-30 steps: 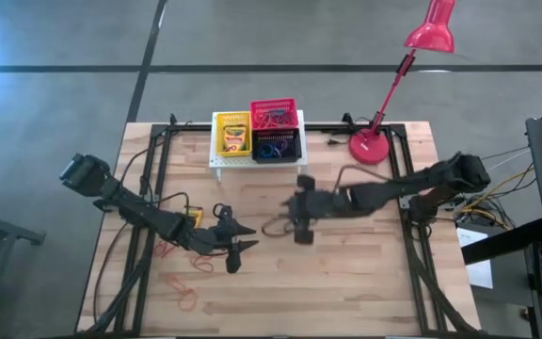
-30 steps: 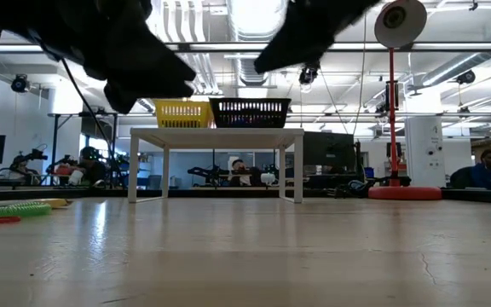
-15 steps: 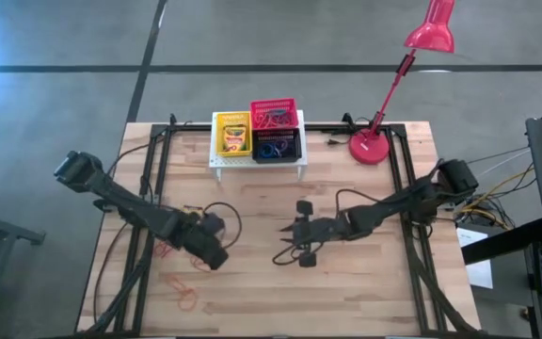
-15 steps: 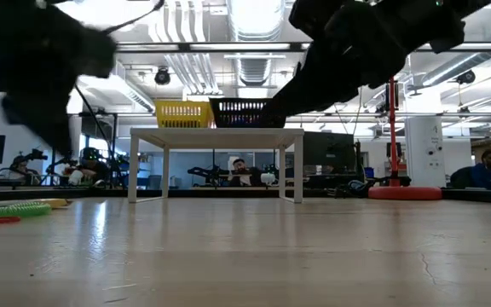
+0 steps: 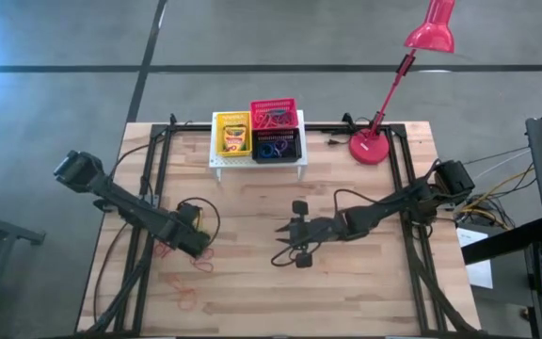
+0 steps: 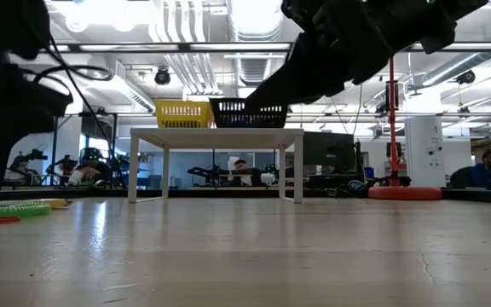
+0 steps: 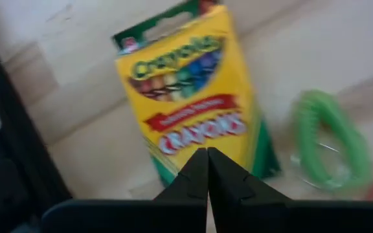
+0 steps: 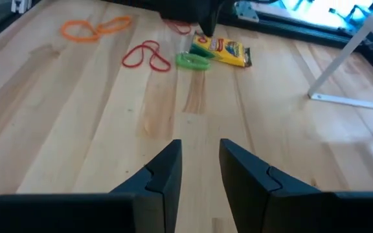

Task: Pick & Place Office Desk Supplies
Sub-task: Put the crayon box into the yellow bin

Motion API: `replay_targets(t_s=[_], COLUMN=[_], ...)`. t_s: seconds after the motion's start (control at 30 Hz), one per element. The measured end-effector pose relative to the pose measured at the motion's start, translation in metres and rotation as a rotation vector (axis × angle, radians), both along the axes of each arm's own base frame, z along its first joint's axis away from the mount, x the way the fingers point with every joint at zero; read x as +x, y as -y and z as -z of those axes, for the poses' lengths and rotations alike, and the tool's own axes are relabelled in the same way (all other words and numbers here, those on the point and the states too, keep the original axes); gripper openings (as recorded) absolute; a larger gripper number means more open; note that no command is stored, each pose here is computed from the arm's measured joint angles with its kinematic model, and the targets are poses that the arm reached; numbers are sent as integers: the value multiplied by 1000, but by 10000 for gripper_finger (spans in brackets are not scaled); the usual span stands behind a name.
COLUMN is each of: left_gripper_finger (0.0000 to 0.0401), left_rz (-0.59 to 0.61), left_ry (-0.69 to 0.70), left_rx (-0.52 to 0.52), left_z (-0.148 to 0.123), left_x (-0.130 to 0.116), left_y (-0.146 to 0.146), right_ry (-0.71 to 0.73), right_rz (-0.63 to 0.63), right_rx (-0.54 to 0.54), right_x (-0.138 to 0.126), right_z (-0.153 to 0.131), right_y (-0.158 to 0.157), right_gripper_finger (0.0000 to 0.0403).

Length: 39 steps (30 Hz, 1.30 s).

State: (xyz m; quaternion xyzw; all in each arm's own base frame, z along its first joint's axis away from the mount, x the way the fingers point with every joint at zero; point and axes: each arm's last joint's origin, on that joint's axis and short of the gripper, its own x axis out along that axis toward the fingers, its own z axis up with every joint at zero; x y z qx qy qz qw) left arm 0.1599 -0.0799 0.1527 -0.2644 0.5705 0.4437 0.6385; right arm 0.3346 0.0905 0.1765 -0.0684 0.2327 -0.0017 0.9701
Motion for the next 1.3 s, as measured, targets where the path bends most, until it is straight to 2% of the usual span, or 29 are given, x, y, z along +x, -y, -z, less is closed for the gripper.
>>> replay_targets(t_s=[0.2, 0.37, 0.5, 0.67, 0.77, 0.9, 1.07, 1.13, 1.3], left_gripper_finger=[3, 3, 3, 3, 3, 3, 3, 3, 3], left_rz=[-47, -28, -12, 119, 190, 289, 375, 390, 448], left_ry=[35, 186, 371, 662, 748, 744, 667, 626, 514], left_rx=[69, 97, 77, 71, 96, 101, 94, 99, 95], left_z=[14, 24, 27, 32, 43, 45, 25, 11, -15], left_x=[-8, -2, 12, 46, 68, 98, 116, 117, 106], left_y=[-7, -7, -2, 6, 5, 3, 9, 11, 23], right_ry=[3, 2, 1, 1, 1, 0, 0, -1, -1], right_rz=[0, 0, -1, -1, -1, -1, 11, 31, 122], right_rx=[-1, -1, -1, -1, -1, -2, 27, 60, 220], right_x=[1, 0, 0, 0, 0, 0, 0, 1, 5], right_z=[0, 0, 0, 0, 0, 0, 0, 1, 1], right_y=[0, 0, 0, 0, 0, 0, 0, 2, 19], right_gripper_finger=[95, 88, 83, 77, 74, 72, 79, 81, 92])
